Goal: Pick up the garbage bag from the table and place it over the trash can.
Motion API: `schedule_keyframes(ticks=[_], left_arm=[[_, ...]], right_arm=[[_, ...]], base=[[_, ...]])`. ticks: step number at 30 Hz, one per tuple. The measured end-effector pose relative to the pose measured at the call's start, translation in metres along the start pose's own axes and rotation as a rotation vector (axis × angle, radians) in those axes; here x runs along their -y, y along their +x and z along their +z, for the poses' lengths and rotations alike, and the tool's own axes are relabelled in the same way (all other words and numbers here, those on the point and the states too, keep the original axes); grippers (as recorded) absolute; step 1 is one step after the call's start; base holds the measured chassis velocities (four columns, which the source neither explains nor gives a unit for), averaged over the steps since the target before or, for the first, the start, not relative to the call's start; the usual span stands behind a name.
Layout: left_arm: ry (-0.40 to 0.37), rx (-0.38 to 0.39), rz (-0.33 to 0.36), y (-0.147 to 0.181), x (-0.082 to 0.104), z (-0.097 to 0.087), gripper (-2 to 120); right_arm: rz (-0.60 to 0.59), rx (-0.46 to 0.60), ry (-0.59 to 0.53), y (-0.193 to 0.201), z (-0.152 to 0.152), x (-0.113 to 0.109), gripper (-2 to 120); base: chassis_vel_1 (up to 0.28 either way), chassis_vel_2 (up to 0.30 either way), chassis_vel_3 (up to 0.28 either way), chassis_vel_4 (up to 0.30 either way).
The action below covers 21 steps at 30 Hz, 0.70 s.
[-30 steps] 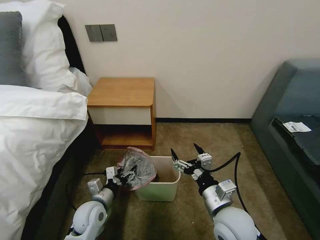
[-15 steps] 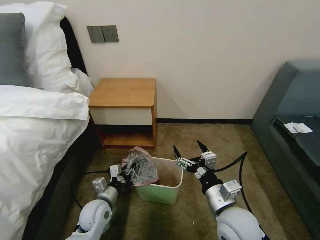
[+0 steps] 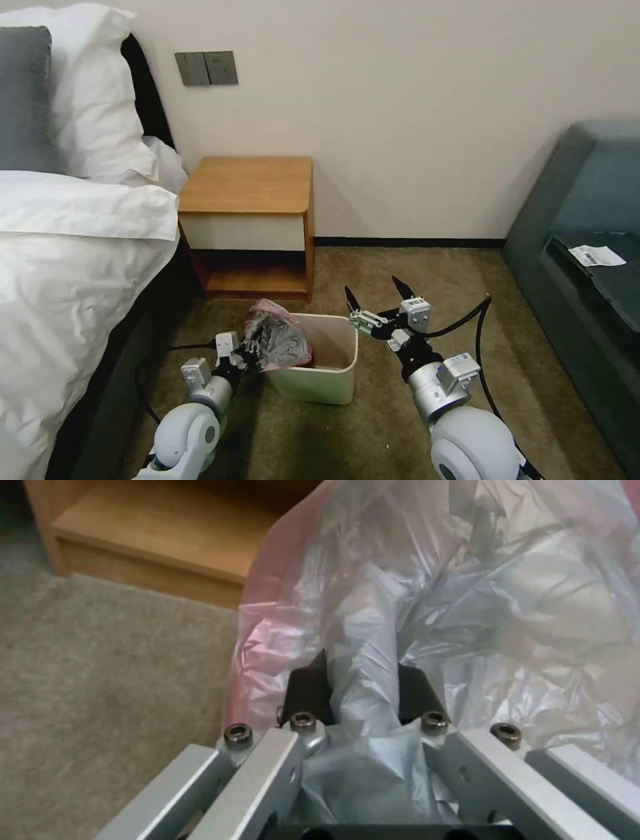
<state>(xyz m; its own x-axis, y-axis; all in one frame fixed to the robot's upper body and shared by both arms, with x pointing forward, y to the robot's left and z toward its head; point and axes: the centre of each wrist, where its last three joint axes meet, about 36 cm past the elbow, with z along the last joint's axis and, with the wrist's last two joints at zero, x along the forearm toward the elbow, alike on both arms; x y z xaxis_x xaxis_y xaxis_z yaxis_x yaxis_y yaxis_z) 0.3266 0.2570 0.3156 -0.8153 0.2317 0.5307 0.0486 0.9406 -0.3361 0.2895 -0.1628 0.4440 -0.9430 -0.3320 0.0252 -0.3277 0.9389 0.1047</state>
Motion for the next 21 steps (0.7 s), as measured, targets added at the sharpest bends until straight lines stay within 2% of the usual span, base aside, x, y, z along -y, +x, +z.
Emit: schedule_keyframes(ticks=[3,7,10,11,14,21], left_arm=[[-0.005,0.051,-0.039,0.006,0.003,0.003,11],[-0.013,0.091,-0.050,0.013,0.008,0.002,11],[-0.033,0.158,-0.061,0.024,0.021,-0.002,11],[-0.033,0.158,-0.061,0.024,0.021,-0.002,11],[-0.054,0.256,-0.079,0.037,0.032,-0.017,11],[-0.095,0.378,-0.131,0.064,0.037,-0.038,11]], right_arm=[[-0.005,-0.004,-0.001,-0.001,0.002,-0.003,100],[-0.008,-0.014,0.000,-0.004,0.008,-0.005,100],[-0.024,-0.033,0.015,-0.013,0.025,-0.014,100],[-0.024,-0.033,0.015,-0.013,0.025,-0.014,100],[-0.062,-0.026,0.055,-0.023,0.040,-0.026,100],[-0.173,-0.018,0.090,-0.034,0.042,-0.047,100]], base=[[0.000,0.000,0.000,0.000],[0.000,0.000,0.000,0.000],[0.000,0.000,0.000,0.000],[0.000,0.000,0.000,0.000],[0.000,0.000,0.000,0.000],[0.000,0.000,0.000,0.000]])
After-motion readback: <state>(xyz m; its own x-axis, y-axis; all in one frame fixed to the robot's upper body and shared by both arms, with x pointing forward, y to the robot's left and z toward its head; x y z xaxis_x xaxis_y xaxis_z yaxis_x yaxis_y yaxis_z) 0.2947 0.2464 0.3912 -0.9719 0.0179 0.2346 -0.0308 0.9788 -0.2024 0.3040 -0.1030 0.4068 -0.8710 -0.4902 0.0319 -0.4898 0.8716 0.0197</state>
